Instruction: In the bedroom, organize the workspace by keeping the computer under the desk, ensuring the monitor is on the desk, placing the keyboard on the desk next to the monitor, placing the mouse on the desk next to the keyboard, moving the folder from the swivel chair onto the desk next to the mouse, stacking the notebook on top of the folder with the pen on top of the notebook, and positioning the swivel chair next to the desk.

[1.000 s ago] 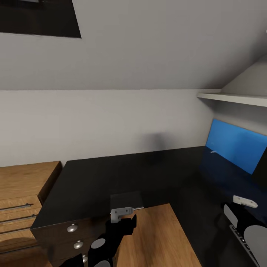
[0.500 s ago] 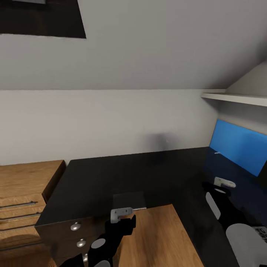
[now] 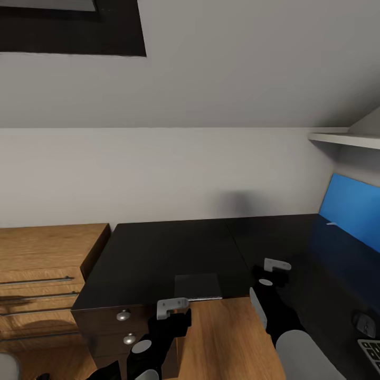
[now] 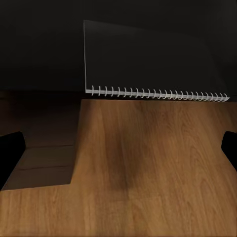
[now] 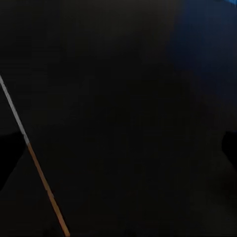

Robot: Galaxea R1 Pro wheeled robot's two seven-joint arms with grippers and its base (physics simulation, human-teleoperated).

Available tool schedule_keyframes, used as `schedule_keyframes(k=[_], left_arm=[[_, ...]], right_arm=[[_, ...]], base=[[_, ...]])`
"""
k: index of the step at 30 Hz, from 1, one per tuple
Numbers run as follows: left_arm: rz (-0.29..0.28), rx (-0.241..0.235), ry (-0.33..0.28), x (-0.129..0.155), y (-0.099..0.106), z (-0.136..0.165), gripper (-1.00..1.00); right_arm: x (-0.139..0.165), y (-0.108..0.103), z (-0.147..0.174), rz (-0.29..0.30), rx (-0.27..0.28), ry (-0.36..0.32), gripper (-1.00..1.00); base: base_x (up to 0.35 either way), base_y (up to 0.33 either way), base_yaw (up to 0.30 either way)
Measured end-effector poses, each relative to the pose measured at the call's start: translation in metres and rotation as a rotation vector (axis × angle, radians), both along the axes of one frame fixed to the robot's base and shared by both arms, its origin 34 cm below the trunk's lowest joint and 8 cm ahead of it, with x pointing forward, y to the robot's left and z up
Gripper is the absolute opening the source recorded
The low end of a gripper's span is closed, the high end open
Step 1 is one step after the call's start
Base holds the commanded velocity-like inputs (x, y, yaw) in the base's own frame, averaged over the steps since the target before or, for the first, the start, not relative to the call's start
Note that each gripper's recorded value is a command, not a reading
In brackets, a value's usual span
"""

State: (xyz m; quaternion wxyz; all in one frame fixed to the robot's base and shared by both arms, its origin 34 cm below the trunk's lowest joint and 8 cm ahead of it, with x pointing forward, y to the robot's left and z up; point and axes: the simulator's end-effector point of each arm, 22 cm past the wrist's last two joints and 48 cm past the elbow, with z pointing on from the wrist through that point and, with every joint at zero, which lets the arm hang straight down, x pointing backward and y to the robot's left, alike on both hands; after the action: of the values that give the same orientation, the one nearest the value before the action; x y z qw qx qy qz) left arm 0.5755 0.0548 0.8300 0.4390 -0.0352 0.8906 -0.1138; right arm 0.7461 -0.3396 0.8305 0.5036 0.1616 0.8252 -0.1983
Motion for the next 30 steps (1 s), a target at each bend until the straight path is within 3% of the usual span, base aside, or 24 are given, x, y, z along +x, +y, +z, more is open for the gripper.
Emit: schedule_keyframes(k=[10,15,30], left_arm=[[0.0,0.002,0.0,0.0,0.0,-0.001,1.0],[0.002,0.005,0.004,0.001,0.002,-0.003,1.0],[0.002,0.004,0.004,0.001,0.001,-0.004,1.0]], right_arm=[[-0.001,0.018,-0.001,0.018,-0.005,-0.016,1.0],[0.001,0.022,0.003,0.018,-0.002,-0.049,1.0],[0.001,0.021,0.003,0.018,-0.004,-0.049,1.0]], base=[[0.0,0.0,0.021],[-0.025,0.013,0.248],[-0.26,0.188,0.277]])
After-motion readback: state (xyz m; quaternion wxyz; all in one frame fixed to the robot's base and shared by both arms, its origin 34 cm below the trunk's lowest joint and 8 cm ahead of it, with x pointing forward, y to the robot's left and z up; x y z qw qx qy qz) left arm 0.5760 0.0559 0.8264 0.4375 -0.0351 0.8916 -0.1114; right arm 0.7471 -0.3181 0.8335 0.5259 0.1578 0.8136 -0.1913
